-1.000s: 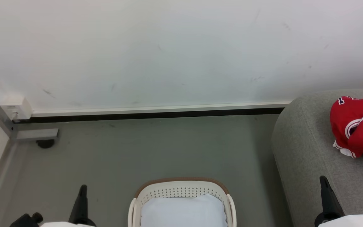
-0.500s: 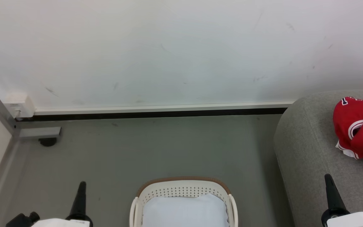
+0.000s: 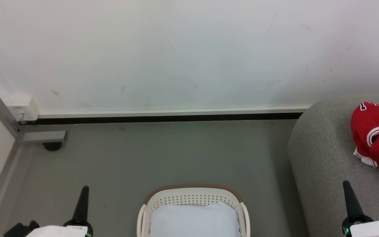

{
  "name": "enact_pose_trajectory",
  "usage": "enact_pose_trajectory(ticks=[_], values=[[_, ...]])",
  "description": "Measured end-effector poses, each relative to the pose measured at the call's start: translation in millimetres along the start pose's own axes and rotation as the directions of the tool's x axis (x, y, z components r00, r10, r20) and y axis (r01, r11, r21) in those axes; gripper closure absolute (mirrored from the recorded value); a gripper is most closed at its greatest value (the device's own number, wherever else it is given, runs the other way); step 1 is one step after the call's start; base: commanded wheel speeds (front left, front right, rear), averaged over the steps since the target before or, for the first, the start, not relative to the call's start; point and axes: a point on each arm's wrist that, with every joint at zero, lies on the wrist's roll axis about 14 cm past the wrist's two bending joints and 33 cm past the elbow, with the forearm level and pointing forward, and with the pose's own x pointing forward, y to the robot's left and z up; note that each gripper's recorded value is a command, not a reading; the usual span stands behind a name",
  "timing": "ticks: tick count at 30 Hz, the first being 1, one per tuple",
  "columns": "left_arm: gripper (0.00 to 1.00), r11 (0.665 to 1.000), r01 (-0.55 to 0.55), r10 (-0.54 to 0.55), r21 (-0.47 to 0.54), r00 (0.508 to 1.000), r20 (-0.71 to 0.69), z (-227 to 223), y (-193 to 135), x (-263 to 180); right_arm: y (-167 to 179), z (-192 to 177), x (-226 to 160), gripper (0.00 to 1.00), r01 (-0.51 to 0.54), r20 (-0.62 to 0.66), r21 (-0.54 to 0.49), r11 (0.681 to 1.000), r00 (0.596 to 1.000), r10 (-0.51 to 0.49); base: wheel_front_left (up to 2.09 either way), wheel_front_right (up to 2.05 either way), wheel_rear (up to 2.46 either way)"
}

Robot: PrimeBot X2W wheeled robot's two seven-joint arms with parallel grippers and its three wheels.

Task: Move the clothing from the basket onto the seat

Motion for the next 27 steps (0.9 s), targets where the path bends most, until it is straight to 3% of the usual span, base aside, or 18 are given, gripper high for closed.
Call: enact_pose_trajectory(ticks=[27], values=[[1.00, 0.975, 0.020, -0.019, -0.219, 1.000, 0.006, 8.8, -4.2, 1.2, 5.2, 4.7, 7.1, 1.00, -0.018, 0.000, 0.209, 0.978, 1.000, 0.018, 0.00, 0.00, 0.00]])
